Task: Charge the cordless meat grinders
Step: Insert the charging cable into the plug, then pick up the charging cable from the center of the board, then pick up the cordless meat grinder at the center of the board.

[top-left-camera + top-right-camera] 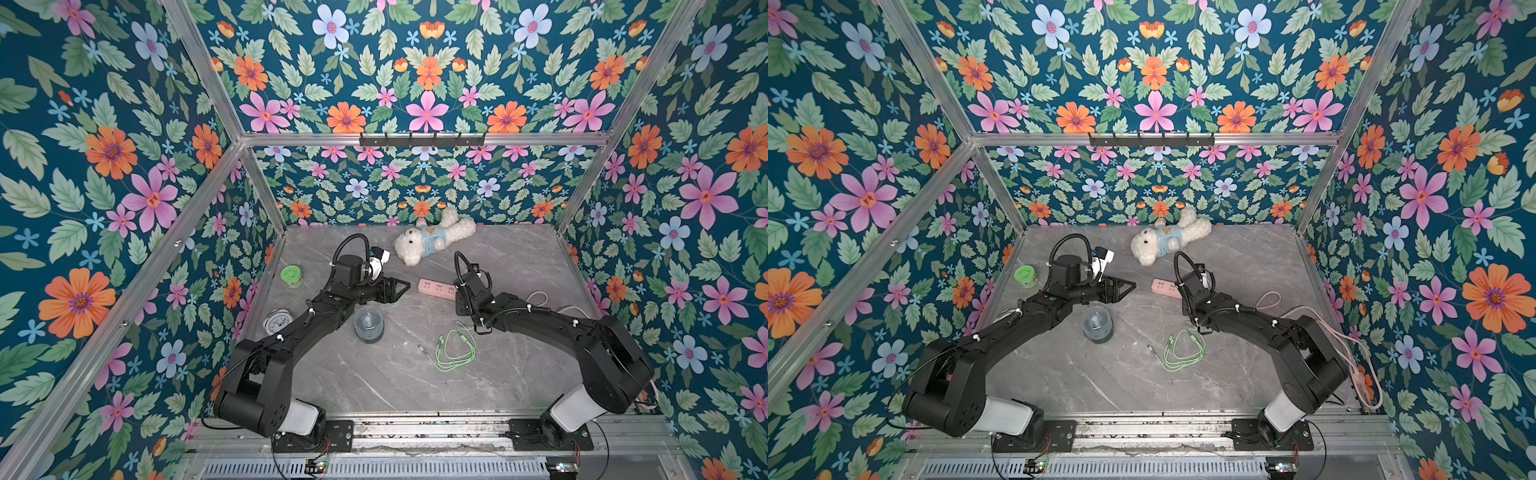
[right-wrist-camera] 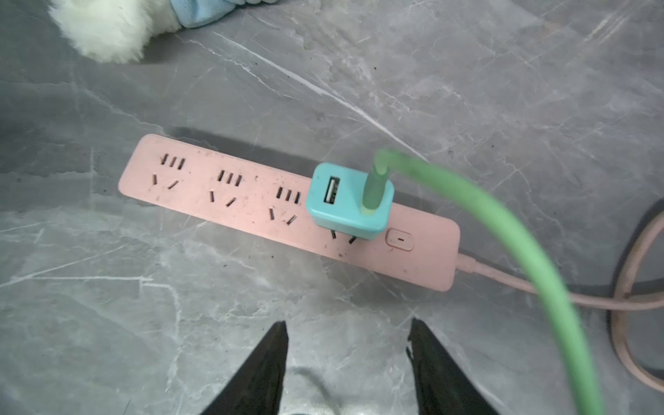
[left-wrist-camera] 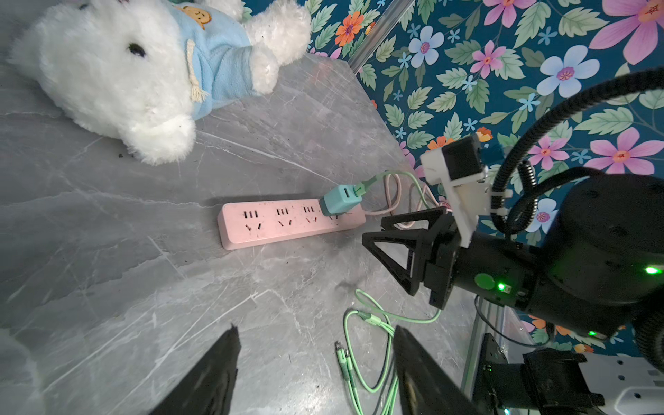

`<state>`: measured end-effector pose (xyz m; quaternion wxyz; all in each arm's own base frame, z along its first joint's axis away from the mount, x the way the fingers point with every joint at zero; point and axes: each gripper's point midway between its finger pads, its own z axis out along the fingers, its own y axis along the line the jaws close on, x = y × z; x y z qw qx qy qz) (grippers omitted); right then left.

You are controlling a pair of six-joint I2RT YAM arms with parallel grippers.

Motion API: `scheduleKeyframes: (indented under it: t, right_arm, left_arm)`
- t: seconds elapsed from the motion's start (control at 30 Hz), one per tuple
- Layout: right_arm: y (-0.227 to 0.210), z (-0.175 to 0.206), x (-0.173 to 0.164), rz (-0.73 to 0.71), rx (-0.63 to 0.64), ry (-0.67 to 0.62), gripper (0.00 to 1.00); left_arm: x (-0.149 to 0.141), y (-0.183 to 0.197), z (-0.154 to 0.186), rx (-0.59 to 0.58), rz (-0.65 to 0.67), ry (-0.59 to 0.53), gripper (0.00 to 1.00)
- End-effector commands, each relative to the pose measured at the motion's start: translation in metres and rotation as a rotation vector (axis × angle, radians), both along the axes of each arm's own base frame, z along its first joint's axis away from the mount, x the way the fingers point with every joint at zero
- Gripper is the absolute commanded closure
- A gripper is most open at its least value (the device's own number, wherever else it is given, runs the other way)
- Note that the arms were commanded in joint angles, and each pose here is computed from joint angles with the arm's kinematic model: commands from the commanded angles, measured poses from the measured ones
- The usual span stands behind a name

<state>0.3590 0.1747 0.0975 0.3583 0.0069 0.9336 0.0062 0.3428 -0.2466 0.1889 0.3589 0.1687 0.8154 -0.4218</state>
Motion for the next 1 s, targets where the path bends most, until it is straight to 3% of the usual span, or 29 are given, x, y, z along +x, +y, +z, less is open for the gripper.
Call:
scheduleKeyframes:
  t: [0.0,0.17,0.57,0.8,0.97]
  right_arm:
    - [0.003,0.014,-0.006,0.036,0.019,0.01,0.44]
    - [0.004,0.042,-0.012,0.058,0.087,-0.019,0.43]
    - [0.014,0.109,-0.012,0.18,0.403,-0.235,0.43]
    - [0.031,0.123,-0.032,0.334,0.416,-0.146,0.44]
    - [0.051,0.096,-0.062,0.519,0.429,-0.004,0.46]
  left_arm:
    - [0.002,0.001,0.007,0.003,0.003,-0.026,0.3]
    - [0.004,0.004,0.012,0.01,0.029,-0.041,0.29]
    - [0.011,0.004,0.022,0.015,0.059,-0.059,0.28]
    - [0.013,0.012,0.023,0.073,0.119,-0.036,0.28]
    - [0.005,0.024,0.012,0.136,0.19,0.012,0.28]
